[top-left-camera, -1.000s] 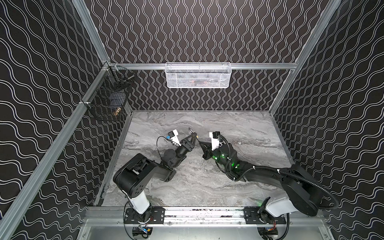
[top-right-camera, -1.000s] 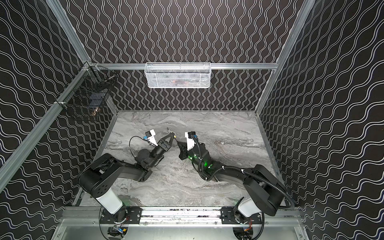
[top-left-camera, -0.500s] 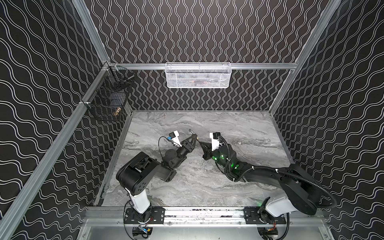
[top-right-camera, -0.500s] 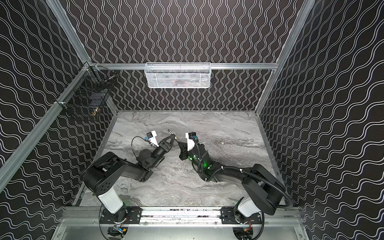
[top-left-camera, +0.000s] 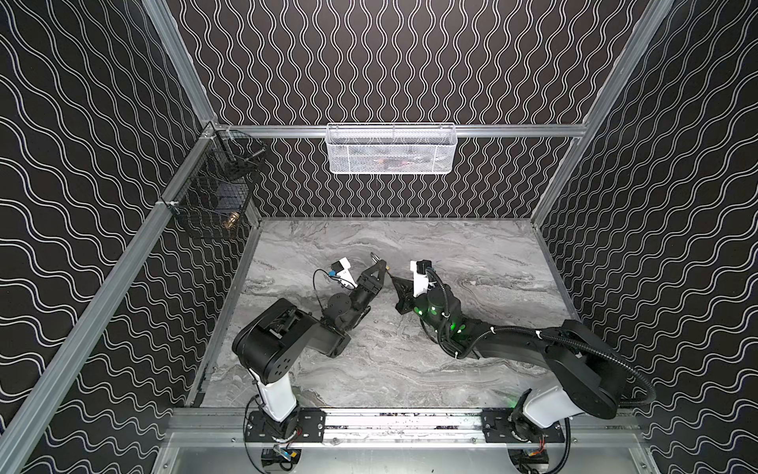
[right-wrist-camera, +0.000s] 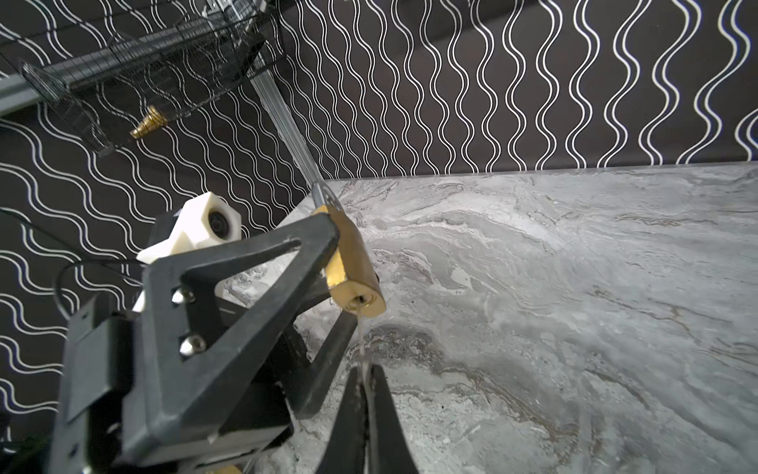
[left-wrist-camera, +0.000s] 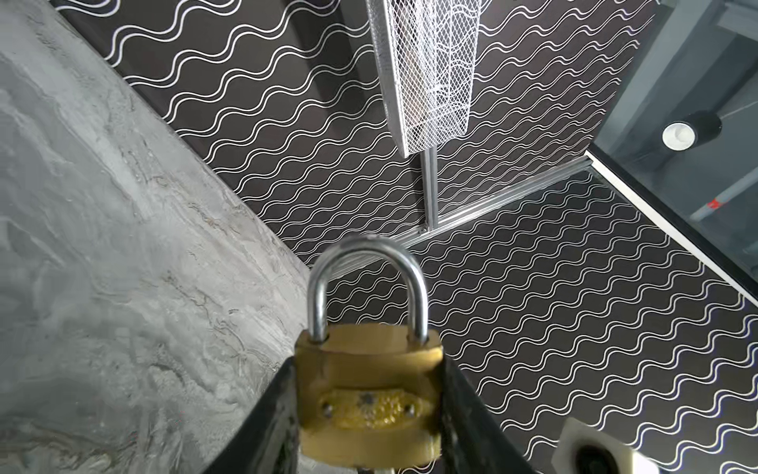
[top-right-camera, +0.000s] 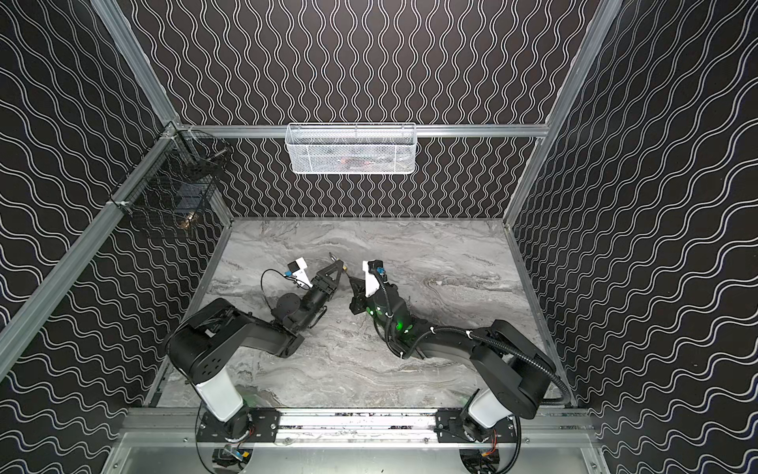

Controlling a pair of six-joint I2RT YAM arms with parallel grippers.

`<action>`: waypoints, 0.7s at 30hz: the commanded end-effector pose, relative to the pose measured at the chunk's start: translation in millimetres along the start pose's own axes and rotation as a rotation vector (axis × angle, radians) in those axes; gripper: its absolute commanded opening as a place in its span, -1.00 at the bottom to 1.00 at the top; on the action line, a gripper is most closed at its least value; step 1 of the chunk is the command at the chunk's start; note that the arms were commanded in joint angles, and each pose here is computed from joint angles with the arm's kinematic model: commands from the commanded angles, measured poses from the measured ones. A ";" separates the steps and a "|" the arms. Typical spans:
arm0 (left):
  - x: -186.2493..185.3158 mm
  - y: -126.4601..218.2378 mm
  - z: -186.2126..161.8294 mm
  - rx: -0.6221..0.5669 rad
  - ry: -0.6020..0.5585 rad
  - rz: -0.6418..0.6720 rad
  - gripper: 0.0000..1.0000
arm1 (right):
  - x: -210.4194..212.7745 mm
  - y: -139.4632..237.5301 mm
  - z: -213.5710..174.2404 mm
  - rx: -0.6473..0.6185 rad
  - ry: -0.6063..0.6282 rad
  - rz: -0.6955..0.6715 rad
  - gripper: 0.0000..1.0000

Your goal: Unlock with the key

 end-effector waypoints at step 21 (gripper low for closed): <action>-16.3 4.6 -20.7 0.214 0.022 -0.142 -1.00 | 35.1 4.7 14.1 -0.120 0.049 0.236 -1.00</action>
Point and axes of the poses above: each gripper's point midway between its finger pads, its own y axis back along the fingers, its own x axis along the line the jaws close on, z = x × y, the point moved 9 cm from there along y, back along the fingers, and after that the axes turned 11 degrees about -y, right-handed, at the moved point
